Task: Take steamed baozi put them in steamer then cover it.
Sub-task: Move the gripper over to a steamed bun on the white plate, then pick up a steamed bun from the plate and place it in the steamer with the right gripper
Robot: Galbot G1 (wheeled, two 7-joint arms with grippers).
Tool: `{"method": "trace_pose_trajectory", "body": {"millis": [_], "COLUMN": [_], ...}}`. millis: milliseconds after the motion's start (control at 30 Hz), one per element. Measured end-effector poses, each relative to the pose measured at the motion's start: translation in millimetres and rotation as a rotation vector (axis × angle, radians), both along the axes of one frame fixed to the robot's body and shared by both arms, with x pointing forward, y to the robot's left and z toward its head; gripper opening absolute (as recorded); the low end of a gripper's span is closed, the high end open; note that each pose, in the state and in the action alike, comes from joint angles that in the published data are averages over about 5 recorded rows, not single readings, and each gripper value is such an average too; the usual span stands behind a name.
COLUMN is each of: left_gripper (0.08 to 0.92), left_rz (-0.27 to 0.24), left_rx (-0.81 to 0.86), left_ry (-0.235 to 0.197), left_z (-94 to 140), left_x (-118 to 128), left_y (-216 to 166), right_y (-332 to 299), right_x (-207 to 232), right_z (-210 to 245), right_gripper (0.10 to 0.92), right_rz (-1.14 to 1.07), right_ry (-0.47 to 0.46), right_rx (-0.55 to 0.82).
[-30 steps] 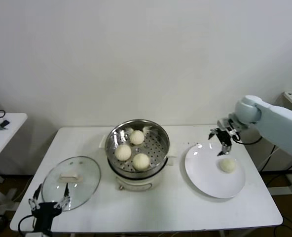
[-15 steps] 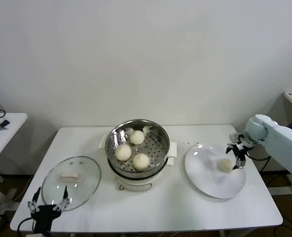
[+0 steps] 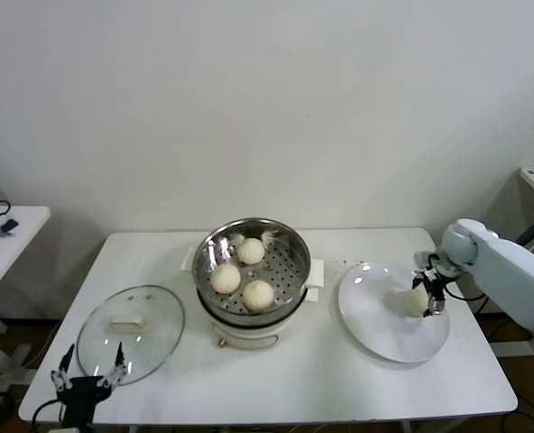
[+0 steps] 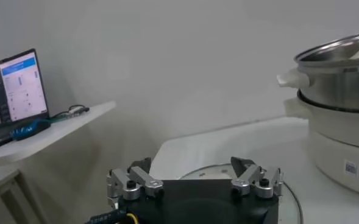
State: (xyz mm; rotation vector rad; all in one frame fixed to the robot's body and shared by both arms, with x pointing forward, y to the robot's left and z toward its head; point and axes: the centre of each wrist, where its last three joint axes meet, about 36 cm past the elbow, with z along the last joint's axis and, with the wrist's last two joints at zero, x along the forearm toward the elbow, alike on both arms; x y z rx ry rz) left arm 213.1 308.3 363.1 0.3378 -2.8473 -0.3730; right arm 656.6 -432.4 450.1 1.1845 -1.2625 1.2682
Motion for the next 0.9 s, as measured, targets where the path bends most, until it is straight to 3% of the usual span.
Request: {"method": "trace_pose_trajectory", "body": {"millis": [267,533,900], "left_gripper": [0.823,0.823,0.823], "left_rz": [-0.002,-0.003,-0.023], "left_rx": [0.002,-0.001,-0.014], "left_ry": [0.003,0.000,-0.013], "left_z": [-1,0,3], "left_x": [-1,-1,1], "left_y": [-1,-3,-10], "right_y": [-3,-6,33], "right_x": [1,4,41], "right_z": [0,12,110], "right_gripper": [0.710,0.688,0.694], "right_rz": [-0.005,-0.023,-0.015], "right_ry": [0.002,-0.011,-0.112], "right_rx": [0.000,0.011,0.107]}}
